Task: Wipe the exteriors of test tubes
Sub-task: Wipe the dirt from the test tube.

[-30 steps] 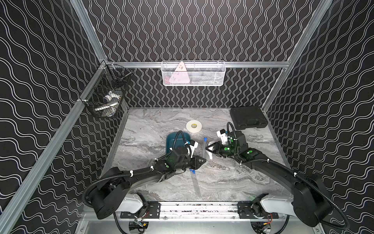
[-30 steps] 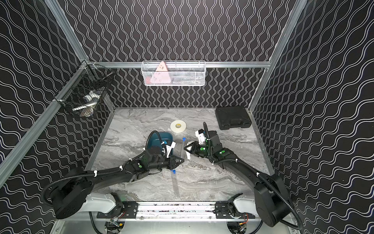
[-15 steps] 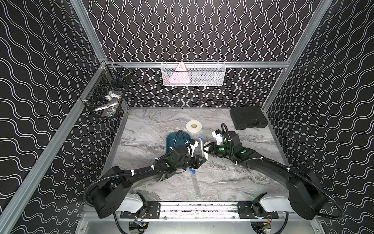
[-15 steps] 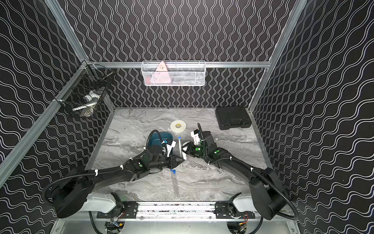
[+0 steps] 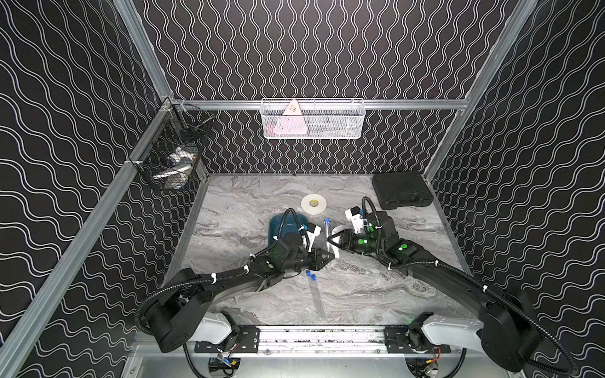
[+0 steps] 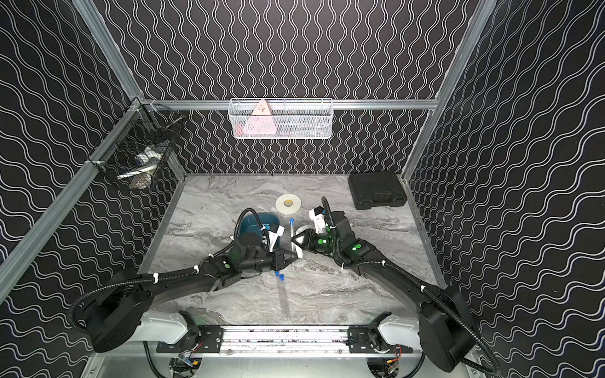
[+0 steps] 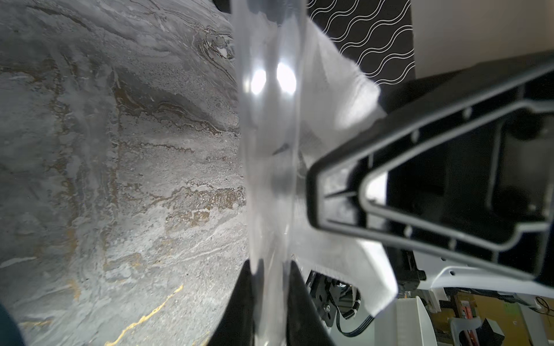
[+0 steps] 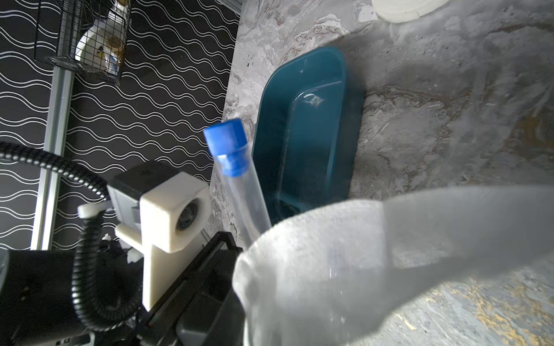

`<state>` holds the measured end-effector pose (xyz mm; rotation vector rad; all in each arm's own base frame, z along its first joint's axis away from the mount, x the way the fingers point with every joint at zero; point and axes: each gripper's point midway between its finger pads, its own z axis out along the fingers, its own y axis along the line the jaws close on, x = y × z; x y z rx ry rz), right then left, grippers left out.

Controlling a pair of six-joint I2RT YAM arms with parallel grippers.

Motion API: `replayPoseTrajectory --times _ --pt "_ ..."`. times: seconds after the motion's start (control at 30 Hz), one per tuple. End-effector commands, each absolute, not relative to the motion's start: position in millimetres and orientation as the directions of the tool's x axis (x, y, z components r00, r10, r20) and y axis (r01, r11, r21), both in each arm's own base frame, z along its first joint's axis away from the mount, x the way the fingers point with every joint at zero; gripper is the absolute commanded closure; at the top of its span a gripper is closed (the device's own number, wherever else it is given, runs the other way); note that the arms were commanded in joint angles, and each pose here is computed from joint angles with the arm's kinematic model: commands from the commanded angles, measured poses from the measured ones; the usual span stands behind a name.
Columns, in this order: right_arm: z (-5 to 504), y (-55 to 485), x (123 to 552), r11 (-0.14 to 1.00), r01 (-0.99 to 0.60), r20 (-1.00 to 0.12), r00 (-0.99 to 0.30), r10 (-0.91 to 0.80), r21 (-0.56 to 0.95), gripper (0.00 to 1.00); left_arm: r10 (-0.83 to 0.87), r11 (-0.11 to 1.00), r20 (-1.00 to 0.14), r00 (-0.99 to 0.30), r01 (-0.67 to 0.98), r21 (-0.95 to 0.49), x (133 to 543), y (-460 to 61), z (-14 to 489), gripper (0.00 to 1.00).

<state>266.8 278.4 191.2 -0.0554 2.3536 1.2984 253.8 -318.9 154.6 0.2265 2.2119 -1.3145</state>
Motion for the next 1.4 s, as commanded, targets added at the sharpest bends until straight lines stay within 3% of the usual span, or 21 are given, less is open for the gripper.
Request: replayPoseTrajectory --times 0.0,0.37,0.53,0.87,1.1,1.37 --pt "195 286 266 0.53 -0.279 -0.412 -0.899 0.149 0.801 0.76 -0.125 0.482 -0.542 -0.831 0.427 -0.765 254 -323 160 0.86" --pt "177 300 282 0.587 -0.281 -0.413 -0.905 0.101 0.759 0.73 -0.088 0.457 -0.535 -0.84 0.444 -0.771 249 -330 162 0.86" --pt "171 301 287 0.6 -0.272 -0.412 -0.905 0.106 0.752 0.82 -0.087 0.46 -0.539 -0.838 0.446 -0.768 248 -328 161 0.84" --pt "175 296 280 0.602 -0.291 -0.43 -0.898 0.096 0.743 0.86 -0.112 0.533 -0.544 -0.831 0.412 -0.739 244 -301 157 0.61" --pt "167 295 258 0.571 -0.346 -0.429 -0.903 0.011 0.744 0.85 -0.166 0.608 -0.612 -0.773 0.408 -0.681 266 -268 190 0.5" --pt "165 307 223 0.537 -0.44 -0.453 -0.884 -0.117 0.719 0.84 -0.168 0.507 -0.589 -0.79 0.443 -0.739 284 -292 206 0.46"
